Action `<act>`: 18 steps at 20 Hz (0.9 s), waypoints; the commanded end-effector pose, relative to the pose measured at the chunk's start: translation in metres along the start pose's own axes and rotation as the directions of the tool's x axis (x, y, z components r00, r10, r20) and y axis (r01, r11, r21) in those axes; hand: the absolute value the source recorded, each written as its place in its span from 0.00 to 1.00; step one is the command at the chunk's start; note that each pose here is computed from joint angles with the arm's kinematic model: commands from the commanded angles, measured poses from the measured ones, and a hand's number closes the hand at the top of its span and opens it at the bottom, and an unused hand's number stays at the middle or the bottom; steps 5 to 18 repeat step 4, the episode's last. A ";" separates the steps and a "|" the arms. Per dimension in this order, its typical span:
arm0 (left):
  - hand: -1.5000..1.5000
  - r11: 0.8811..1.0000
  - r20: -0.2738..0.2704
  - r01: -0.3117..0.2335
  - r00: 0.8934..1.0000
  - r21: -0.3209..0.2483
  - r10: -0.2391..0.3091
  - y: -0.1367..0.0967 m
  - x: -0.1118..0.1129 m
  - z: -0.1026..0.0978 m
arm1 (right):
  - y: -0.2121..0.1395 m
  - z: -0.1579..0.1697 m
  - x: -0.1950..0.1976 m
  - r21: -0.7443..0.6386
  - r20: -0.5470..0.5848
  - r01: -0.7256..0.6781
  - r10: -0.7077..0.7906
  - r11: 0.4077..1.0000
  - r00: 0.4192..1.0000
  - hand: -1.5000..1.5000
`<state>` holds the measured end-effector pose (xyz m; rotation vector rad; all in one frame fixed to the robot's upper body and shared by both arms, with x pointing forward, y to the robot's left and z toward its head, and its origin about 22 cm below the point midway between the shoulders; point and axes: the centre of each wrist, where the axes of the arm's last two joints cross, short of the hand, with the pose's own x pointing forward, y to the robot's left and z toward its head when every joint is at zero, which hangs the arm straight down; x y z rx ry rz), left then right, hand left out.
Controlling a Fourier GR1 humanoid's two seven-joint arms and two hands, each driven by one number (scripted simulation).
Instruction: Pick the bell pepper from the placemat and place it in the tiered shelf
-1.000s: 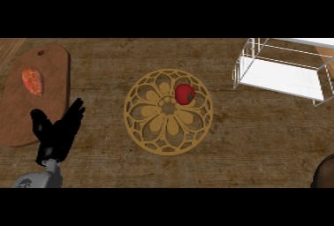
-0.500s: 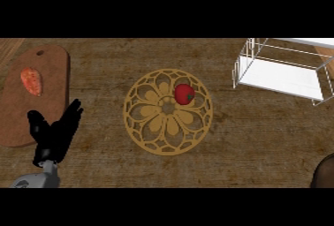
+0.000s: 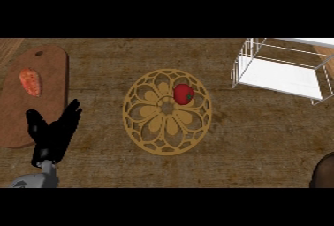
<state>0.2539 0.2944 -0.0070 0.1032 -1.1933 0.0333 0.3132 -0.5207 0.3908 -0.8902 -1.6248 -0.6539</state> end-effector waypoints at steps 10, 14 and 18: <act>0.50 1.000 -0.085 -0.008 0.996 0.000 0.007 -0.004 -0.012 0.003 | -0.074 -0.008 -0.001 0.045 0.005 0.026 -0.027 0.999 1.000 0.00; 0.50 1.000 -0.085 -0.008 0.996 0.000 0.007 -0.004 -0.012 0.003 | -0.074 -0.008 -0.001 0.045 0.005 0.026 -0.027 0.999 1.000 0.00; 0.50 1.000 -0.085 -0.008 0.996 0.000 0.007 -0.004 -0.012 0.003 | -0.074 -0.008 -0.001 0.045 0.005 0.026 -0.027 0.999 1.000 0.00</act>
